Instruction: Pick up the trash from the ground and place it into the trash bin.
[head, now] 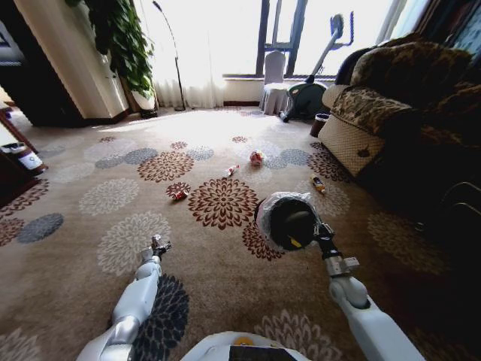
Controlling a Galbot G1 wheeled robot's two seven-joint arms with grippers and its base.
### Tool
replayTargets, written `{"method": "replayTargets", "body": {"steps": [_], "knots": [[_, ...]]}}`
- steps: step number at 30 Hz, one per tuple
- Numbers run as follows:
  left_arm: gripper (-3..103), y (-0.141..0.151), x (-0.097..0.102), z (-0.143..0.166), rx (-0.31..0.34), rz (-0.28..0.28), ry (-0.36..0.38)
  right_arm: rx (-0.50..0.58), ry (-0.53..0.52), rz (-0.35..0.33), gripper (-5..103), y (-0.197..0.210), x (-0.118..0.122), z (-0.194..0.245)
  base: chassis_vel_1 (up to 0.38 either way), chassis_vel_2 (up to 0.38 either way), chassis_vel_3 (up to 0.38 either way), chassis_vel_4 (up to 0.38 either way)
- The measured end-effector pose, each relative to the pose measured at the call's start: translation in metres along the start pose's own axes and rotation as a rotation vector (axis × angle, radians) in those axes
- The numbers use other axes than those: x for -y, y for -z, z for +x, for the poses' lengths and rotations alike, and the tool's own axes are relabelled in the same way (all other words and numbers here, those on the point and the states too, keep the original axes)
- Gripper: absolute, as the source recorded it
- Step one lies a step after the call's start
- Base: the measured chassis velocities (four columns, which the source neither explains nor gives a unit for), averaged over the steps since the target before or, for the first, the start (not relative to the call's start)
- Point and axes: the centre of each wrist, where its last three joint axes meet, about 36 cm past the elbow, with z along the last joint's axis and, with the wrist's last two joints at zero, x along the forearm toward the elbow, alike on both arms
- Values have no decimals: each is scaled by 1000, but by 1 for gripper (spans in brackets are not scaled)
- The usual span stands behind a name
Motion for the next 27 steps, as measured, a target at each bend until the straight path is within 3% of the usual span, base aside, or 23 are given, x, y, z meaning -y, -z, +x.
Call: {"method": "replayTargets", "body": {"steps": [13,23,26,27], "knots": [[52,-6,-9,0,-37,13,33,-3,-7,-11,0,-5,-3,0,0,0,0,0],[50,-8,-12,9,-18,17,23,-1,-11,-6,0,-3,0,4,0,0,0,0],[50,6,-12,27,63,72,-46,3,-13,-7,0,-3,0,2,0,0,0,0],[50,6,-12,27,63,72,-46,3,-13,-7,0,-3,0,2,0,0,0,0]]}}
